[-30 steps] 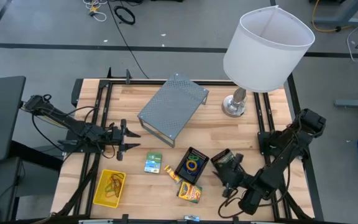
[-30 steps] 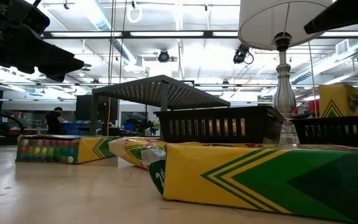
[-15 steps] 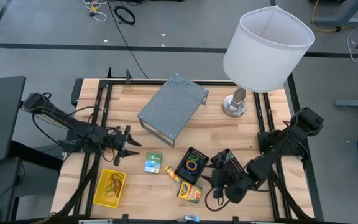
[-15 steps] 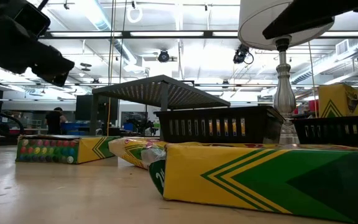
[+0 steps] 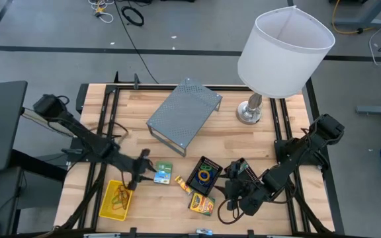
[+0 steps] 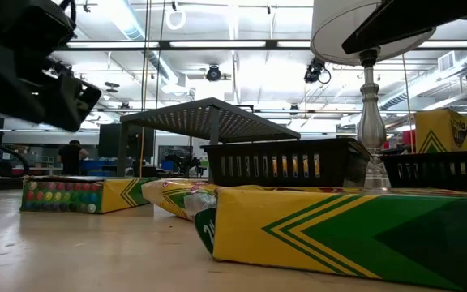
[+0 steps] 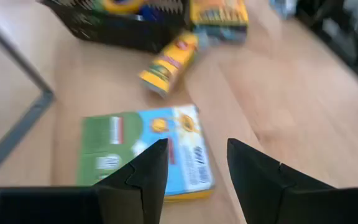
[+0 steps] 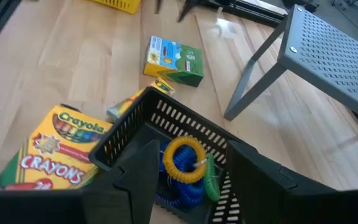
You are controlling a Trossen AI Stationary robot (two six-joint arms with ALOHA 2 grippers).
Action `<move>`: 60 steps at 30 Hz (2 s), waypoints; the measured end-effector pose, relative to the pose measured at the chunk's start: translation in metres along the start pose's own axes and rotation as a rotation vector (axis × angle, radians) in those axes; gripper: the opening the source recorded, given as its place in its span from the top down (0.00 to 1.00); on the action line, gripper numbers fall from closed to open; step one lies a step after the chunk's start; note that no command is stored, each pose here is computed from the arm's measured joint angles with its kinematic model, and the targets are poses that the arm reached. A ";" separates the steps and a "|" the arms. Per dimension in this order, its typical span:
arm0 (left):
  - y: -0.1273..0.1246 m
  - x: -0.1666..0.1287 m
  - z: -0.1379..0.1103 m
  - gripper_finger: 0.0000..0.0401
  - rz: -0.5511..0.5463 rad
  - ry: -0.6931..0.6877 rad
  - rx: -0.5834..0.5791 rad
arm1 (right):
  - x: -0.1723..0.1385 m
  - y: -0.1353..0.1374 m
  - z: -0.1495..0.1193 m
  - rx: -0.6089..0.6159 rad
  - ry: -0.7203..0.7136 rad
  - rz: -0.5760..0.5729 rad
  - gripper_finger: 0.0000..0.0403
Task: Pick & Place Office Desk Supplies
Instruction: Put the box of crayons into right black bin
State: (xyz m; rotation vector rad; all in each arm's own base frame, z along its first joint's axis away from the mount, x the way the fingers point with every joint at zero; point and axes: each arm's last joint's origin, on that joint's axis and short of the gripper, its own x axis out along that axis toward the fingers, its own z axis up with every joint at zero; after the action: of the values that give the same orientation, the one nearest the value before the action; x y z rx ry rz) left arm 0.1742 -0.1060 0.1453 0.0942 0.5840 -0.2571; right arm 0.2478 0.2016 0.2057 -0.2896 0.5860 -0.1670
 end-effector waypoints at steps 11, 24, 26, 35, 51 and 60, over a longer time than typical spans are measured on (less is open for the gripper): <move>-0.041 0.048 0.024 0.58 0.163 0.362 0.192 | 0.000 -0.002 -0.004 -0.041 0.029 -0.023 0.52; -0.050 0.079 0.024 0.67 0.366 0.503 0.259 | -0.008 0.004 -0.006 -0.058 0.001 -0.040 0.52; -0.050 0.079 0.026 0.76 0.367 0.504 0.261 | -0.009 0.005 -0.006 -0.058 -0.002 -0.039 0.52; -0.055 0.073 0.032 0.99 0.308 0.514 0.265 | -0.009 0.006 -0.006 -0.048 -0.007 -0.040 0.52; -0.075 0.037 0.128 1.00 0.262 0.513 0.324 | -0.009 0.008 -0.001 -0.108 -0.036 -0.014 0.52; -0.061 0.023 0.171 1.00 0.292 0.511 0.330 | 0.002 -0.002 0.012 -0.086 -0.101 -0.071 0.46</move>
State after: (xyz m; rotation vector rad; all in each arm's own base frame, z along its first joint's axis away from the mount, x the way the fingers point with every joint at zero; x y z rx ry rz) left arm 0.2671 -0.1968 0.2738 0.5723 1.0206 -0.0381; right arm 0.2564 0.2023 0.2151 -0.4006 0.4837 -0.1952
